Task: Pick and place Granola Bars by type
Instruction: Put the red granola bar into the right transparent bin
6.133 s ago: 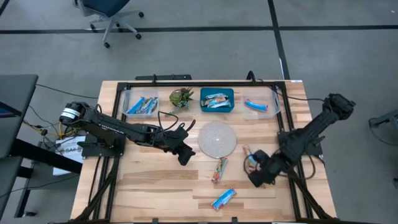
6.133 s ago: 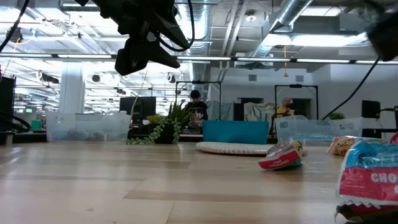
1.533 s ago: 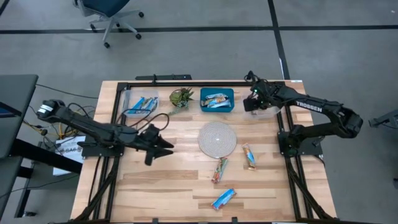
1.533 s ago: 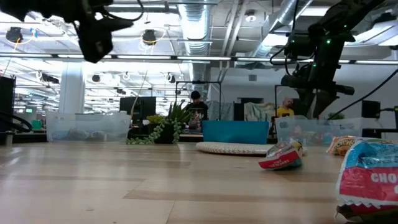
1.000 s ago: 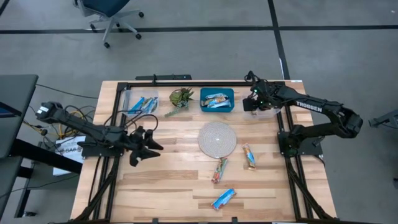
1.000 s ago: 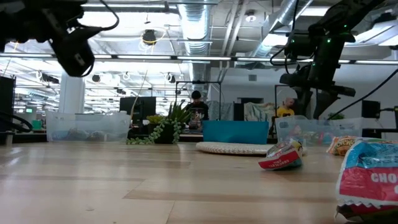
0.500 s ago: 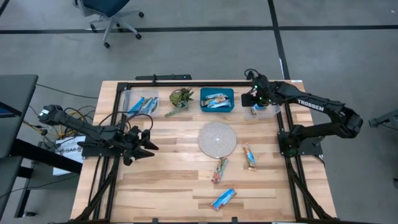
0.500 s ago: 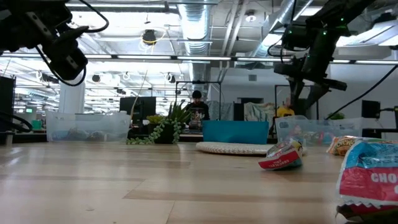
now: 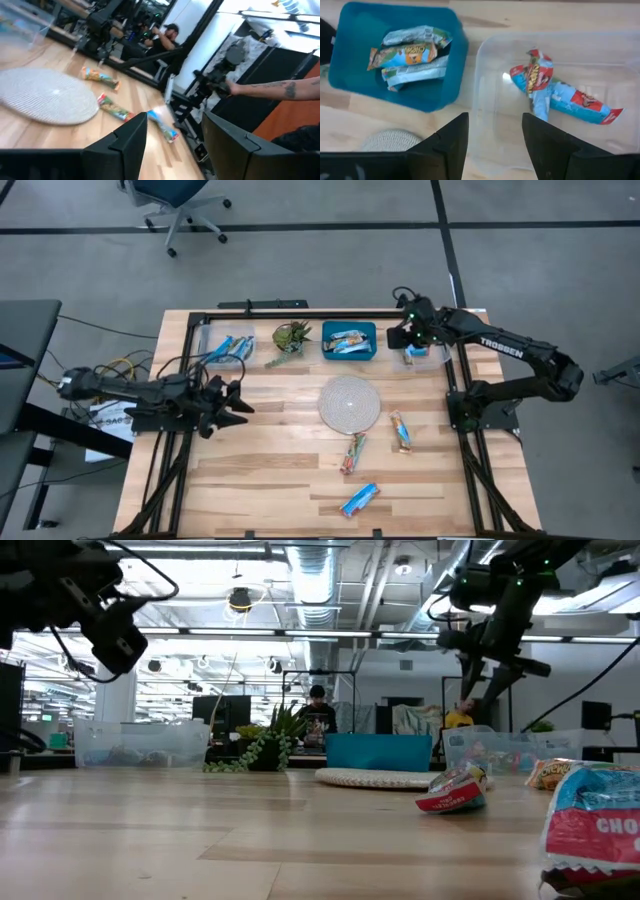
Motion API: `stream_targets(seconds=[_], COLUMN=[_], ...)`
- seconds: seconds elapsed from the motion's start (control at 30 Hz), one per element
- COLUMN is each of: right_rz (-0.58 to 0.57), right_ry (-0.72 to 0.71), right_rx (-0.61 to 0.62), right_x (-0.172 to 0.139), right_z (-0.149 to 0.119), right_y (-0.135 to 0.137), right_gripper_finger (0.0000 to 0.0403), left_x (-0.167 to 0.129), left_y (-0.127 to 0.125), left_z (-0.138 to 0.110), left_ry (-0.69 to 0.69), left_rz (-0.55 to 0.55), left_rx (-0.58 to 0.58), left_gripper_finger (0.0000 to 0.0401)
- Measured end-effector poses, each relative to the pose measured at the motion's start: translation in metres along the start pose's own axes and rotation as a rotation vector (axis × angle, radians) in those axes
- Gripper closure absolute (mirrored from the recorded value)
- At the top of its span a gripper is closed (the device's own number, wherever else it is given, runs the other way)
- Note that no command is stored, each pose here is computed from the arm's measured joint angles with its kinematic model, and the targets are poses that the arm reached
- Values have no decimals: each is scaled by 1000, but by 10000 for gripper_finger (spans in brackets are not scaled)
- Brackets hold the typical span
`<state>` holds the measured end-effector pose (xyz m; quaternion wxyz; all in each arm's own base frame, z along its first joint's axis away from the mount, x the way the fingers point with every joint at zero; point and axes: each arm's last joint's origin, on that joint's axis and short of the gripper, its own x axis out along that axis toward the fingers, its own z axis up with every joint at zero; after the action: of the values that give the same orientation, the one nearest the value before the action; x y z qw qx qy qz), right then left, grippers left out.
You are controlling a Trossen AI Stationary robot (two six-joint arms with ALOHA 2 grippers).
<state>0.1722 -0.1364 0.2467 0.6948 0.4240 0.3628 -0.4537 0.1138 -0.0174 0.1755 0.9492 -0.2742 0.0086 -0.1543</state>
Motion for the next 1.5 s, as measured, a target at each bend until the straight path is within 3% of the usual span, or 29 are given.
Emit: stream_targets(seconds=[0.43,0.67,1.13,1.5], right_rz=[64,152,285,432], right_ry=[58,145,283,334], right_rx=[-129,-211,-235,-296], right_x=[-5,-12,-36,-54], right_z=[-27,-57,-133,-168], right_y=[27,49,83,97], right_gripper_finger=[228,228,228,228], left_x=[-7,-7,-9,-9], left_y=[16,17,20,20], left_z=[-6,-9,-14,-14], left_ry=[2,49,102,99], left_rz=[250,236,275,277], left_rx=[-20,-22,-33,-47], left_gripper_finger=[218,218,218,218])
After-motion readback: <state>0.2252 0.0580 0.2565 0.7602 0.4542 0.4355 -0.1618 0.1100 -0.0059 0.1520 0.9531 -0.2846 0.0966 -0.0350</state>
